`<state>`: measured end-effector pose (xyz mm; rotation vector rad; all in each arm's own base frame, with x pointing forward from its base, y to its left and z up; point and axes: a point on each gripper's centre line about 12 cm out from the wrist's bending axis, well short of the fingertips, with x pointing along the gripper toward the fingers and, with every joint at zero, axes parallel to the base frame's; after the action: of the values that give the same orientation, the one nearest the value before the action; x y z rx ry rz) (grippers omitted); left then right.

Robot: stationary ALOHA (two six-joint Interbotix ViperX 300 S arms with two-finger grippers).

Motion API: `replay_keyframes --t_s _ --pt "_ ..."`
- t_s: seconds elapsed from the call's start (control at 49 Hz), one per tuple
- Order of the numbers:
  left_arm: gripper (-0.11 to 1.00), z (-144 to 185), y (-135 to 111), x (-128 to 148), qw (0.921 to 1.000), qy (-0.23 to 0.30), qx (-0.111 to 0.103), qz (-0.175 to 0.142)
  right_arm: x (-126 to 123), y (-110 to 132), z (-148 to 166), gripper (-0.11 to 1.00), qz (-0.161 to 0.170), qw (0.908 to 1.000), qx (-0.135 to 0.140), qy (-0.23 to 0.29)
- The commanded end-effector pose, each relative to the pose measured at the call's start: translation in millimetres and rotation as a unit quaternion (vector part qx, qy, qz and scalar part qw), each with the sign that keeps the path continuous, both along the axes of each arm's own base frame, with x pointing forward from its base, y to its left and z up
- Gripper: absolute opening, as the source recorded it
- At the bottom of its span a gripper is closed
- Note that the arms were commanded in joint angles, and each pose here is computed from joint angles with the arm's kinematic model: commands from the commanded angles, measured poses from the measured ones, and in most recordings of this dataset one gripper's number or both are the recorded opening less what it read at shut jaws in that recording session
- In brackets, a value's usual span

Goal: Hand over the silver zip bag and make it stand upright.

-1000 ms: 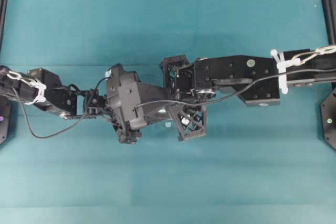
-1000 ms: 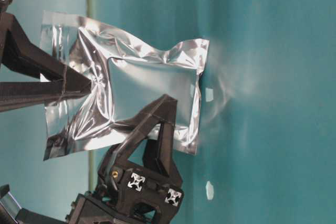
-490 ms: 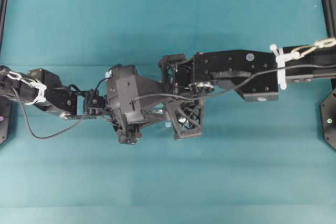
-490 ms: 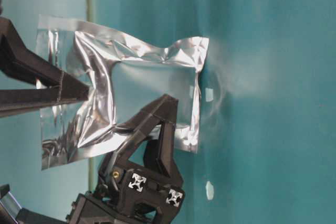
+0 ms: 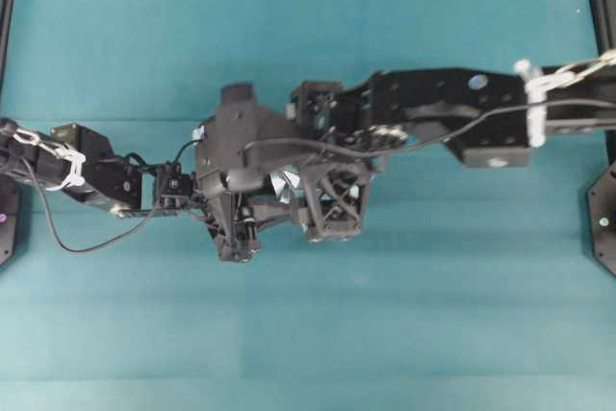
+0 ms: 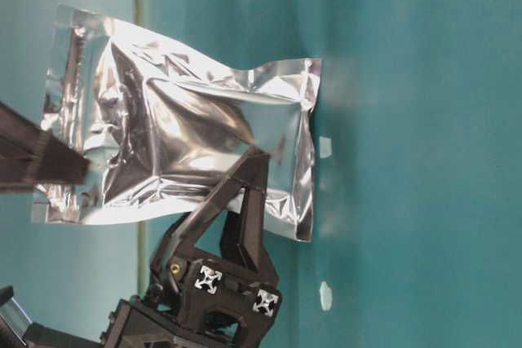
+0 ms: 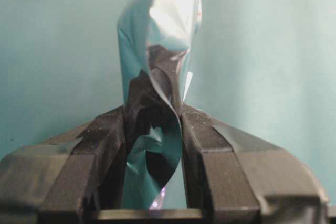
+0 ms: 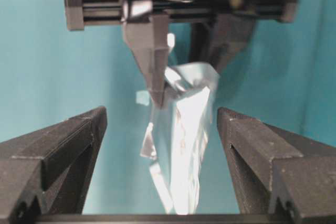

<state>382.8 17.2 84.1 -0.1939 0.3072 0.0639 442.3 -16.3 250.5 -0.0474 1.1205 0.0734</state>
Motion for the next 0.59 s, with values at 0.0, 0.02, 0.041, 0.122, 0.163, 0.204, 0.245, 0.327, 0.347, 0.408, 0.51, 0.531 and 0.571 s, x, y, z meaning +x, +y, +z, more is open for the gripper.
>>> replay_keyframes --t_s 0.0,0.02,0.041,0.122,0.163,0.204,0.245,0.327,0.347,0.408,0.51,0.531,0.571 --pt "0.32 3 -1 1 1.0000 -0.007 0.006 -0.004 -8 -1 23 0.87 -0.017 0.9994 0.004 -0.031" --pt "0.32 3 -1 0 0.9999 -0.006 0.009 -0.005 -10 -1 25 0.87 -0.021 0.9991 0.005 -0.036" --pt "0.32 2 -1 -1 0.9999 -0.004 0.012 -0.006 -12 0 27 0.87 -0.025 0.9989 0.007 -0.039" --pt "0.31 1 -2 -3 0.9996 -0.001 0.027 -0.011 -21 1 35 0.87 -0.045 0.9973 0.017 -0.056" --pt "0.30 0 -3 -4 0.9995 0.002 0.030 -0.013 -26 1 39 0.87 -0.054 0.9961 0.020 -0.067" --pt "0.30 -1 -3 -5 0.9994 0.003 0.032 -0.014 -31 2 42 0.87 -0.064 0.9946 0.025 -0.079" --pt "0.30 -1 -2 -5 0.9993 0.004 0.034 -0.014 -37 3 45 0.87 -0.073 0.9927 0.031 -0.091" --pt "0.30 -1 -2 -6 0.9993 0.004 0.034 -0.014 -50 4 45 0.87 -0.095 0.9883 0.046 -0.110" --pt "0.30 -1 -2 -6 0.9993 0.004 0.035 -0.014 -53 6 44 0.87 -0.099 0.9872 0.049 -0.115" --pt "0.30 -1 -2 -6 0.9993 0.004 0.035 -0.014 -63 7 41 0.87 -0.114 0.9831 0.061 -0.130" --pt "0.30 -1 -2 -5 0.9992 0.003 0.037 -0.015 -80 11 40 0.87 -0.130 0.9724 0.081 -0.176" --pt "0.30 -1 -3 -5 0.9992 0.003 0.037 -0.016 -82 12 41 0.87 -0.131 0.9698 0.083 -0.188" --pt "0.30 -1 -3 -4 0.9991 0.003 0.038 -0.016 -89 13 42 0.87 -0.132 0.9649 0.089 -0.209"
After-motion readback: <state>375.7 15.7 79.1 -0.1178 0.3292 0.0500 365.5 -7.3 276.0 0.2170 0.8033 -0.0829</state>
